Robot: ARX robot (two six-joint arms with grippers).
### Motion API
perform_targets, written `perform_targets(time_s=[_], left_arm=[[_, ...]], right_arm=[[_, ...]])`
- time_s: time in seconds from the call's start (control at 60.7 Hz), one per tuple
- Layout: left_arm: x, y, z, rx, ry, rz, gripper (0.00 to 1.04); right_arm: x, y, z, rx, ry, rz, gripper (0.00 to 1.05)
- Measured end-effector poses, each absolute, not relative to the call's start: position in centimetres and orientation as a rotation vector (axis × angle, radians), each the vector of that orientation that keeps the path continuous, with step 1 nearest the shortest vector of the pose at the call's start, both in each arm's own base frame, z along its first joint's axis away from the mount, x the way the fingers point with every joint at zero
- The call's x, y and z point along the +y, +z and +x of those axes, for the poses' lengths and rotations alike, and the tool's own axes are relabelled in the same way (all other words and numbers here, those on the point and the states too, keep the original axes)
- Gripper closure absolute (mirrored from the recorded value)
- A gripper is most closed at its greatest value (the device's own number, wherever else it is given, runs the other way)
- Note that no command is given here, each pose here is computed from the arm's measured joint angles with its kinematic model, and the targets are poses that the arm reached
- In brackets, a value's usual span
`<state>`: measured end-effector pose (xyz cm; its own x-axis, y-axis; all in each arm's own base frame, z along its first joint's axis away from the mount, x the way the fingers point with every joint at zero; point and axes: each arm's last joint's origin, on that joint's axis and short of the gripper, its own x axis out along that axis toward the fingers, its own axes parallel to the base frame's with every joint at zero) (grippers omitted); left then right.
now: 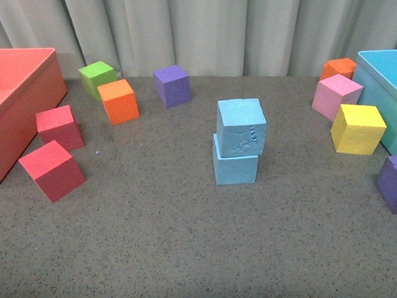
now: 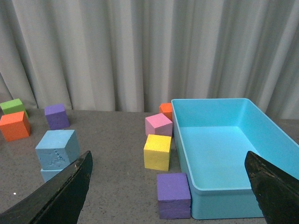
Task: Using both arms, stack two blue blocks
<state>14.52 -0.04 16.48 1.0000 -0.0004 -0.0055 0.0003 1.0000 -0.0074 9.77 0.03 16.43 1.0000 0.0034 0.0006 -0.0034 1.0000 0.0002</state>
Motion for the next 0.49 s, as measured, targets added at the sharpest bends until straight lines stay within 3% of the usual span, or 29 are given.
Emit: perform_targets(time_s=[0.494], left_arm=[[0.0, 17.3, 12.4, -0.02, 0.0, -0.007, 1.01]], right_arm=[[0.0, 16.4, 9.8, -0.001, 0.004, 0.0, 0.1]])
